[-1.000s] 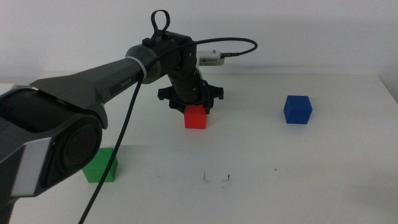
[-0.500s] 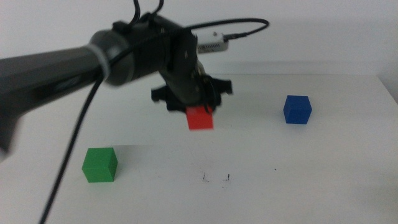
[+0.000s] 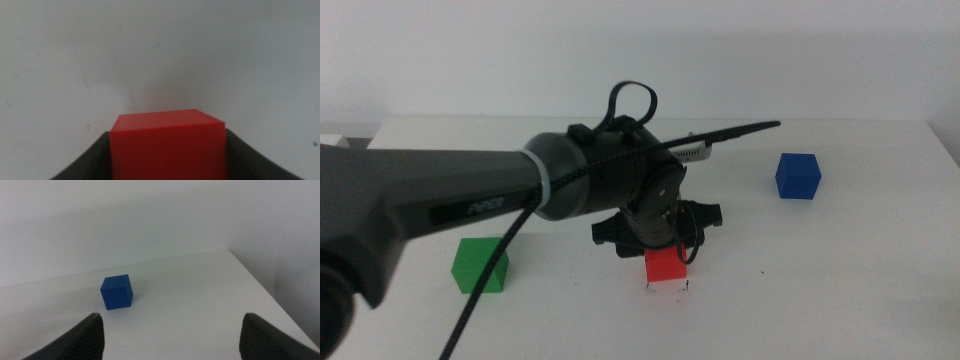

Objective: Stack red cubes first, then green, then blue cubes in a specific spot.

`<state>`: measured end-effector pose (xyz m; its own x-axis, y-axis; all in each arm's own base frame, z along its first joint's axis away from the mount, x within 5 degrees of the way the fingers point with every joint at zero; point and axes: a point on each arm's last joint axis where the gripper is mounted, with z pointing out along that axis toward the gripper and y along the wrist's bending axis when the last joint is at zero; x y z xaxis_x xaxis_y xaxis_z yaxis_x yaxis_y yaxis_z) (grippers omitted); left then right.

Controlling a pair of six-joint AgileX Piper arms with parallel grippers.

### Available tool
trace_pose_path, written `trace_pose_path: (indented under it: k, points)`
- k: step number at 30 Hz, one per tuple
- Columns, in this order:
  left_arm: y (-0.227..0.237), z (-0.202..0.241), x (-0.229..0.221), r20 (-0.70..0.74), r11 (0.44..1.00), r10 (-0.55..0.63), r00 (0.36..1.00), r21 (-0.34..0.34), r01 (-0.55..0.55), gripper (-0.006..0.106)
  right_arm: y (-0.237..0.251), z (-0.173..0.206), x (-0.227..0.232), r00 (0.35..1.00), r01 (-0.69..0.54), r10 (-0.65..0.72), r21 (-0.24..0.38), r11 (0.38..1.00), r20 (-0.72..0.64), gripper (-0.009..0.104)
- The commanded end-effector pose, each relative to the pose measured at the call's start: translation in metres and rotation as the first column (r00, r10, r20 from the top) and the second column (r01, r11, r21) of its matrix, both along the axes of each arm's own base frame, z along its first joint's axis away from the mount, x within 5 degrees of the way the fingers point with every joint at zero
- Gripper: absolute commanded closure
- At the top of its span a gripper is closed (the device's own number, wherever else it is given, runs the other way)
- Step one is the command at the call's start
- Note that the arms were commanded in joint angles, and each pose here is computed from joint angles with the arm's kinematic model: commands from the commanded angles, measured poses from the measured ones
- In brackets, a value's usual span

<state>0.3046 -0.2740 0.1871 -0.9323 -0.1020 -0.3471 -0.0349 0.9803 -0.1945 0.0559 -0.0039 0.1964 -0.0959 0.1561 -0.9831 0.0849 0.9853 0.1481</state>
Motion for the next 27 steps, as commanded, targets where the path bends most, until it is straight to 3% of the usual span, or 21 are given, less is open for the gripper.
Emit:
trace_pose_path:
  k: [1,8,12,16,25,27]
  points:
    - [-0.005,-0.007,0.000,-0.011,1.000,0.011,1.000,-0.022,-0.011,0.093,0.000,0.000,0.000,1.000,0.006,-0.006,-0.011,1.000,0.011,0.002]
    - [-0.007,-0.018,0.000,-0.032,1.000,-0.011,0.999,-0.003,0.011,0.093,0.000,0.000,0.000,1.000,0.006,-0.006,-0.011,1.000,0.011,0.002]
    - [-0.008,-0.018,-0.001,-0.038,0.999,-0.047,0.998,-0.002,0.047,0.086,0.000,0.000,0.000,1.000,0.006,-0.006,-0.011,1.000,0.011,0.002]
    - [-0.008,-0.019,-0.002,-0.049,0.999,-0.053,0.997,-0.010,0.052,0.067,0.000,0.000,0.000,1.000,0.006,-0.006,-0.011,1.000,0.011,0.002]
    - [-0.006,-0.010,0.001,-0.034,0.998,-0.062,0.998,-0.007,0.061,0.007,0.000,0.000,0.000,1.000,0.006,-0.006,-0.011,1.000,0.011,0.002]
    - [0.000,0.013,0.001,-0.023,0.995,-0.103,0.994,-0.007,0.103,0.007,0.000,0.000,0.000,1.000,0.006,-0.006,-0.011,1.000,0.011,0.002]
